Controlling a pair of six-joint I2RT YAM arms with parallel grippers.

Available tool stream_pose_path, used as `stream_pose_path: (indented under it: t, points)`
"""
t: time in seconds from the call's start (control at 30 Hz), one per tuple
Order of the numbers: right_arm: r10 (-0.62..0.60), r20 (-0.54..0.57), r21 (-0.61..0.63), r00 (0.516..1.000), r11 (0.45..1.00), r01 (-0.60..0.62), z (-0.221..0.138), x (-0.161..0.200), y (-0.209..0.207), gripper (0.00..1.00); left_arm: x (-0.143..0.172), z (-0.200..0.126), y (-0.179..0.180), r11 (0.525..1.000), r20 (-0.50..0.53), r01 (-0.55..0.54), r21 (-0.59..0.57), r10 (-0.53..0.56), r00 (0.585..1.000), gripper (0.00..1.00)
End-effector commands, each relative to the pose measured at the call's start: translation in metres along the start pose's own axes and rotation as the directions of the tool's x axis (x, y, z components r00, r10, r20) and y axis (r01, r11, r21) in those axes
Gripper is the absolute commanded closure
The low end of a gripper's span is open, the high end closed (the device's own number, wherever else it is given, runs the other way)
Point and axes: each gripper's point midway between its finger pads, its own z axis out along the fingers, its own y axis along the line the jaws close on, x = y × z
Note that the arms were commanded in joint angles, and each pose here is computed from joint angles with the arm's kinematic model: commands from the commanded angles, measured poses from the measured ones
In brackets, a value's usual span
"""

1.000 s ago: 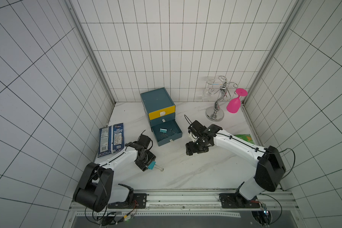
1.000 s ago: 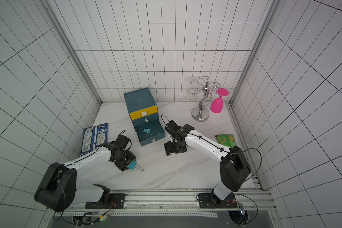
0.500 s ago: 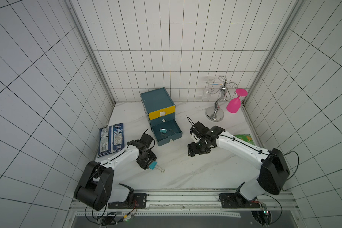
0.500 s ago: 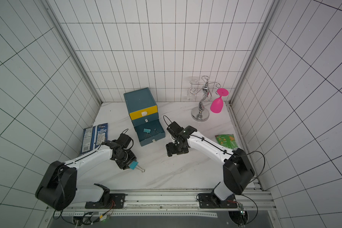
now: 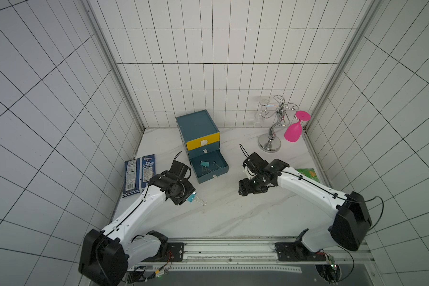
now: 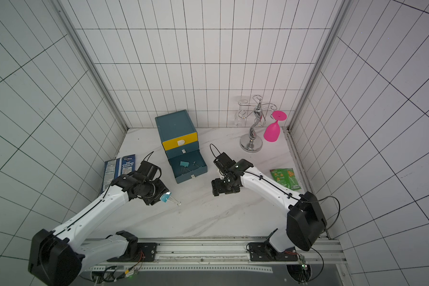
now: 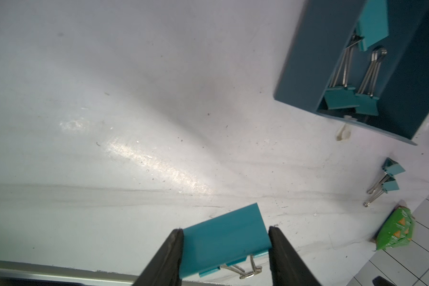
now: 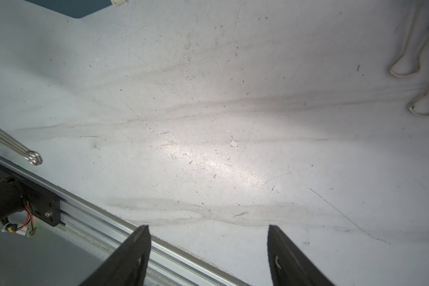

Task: Put the binder clips in the drawer according to color
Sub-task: Pick up the binder clip at the center of the board, then place the binder clip in the drawer.

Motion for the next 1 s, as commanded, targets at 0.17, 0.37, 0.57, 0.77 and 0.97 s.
stream_pose_path:
  t: [0.17, 0.37, 0.57, 0.77, 0.97]
  points:
    - [0.078, 0.043, -0.003, 0.996, 0.997, -0.078, -0.015, 0.001, -0.013, 0.24, -0.025, -0.024, -0.042, 0.996, 0.086, -0.053, 0.074, 0.047, 0.995, 0.56]
    - [0.121, 0.065, -0.005, 0.991, 0.993, -0.121, -0.021, 0.006, -0.022, 0.24, -0.036, -0.029, -0.058, 0.993, 0.109, -0.066, 0.096, 0.055, 0.993, 0.56]
    - [0.156, 0.073, -0.011, 0.985, 0.988, -0.155, -0.024, 0.011, -0.031, 0.23, -0.056, -0.031, -0.075, 0.988, 0.179, -0.061, 0.141, 0.036, 0.983, 0.56]
    - [0.175, 0.077, -0.016, 0.982, 0.985, -0.174, -0.029, 0.011, -0.035, 0.24, -0.077, -0.025, -0.099, 0.976, 0.227, -0.017, 0.218, -0.034, 0.973, 0.56]
    - [0.188, 0.093, -0.009, 0.978, 0.982, -0.188, -0.036, 0.008, -0.041, 0.24, -0.092, -0.019, -0.116, 0.963, 0.260, 0.026, 0.270, -0.098, 0.961, 0.54]
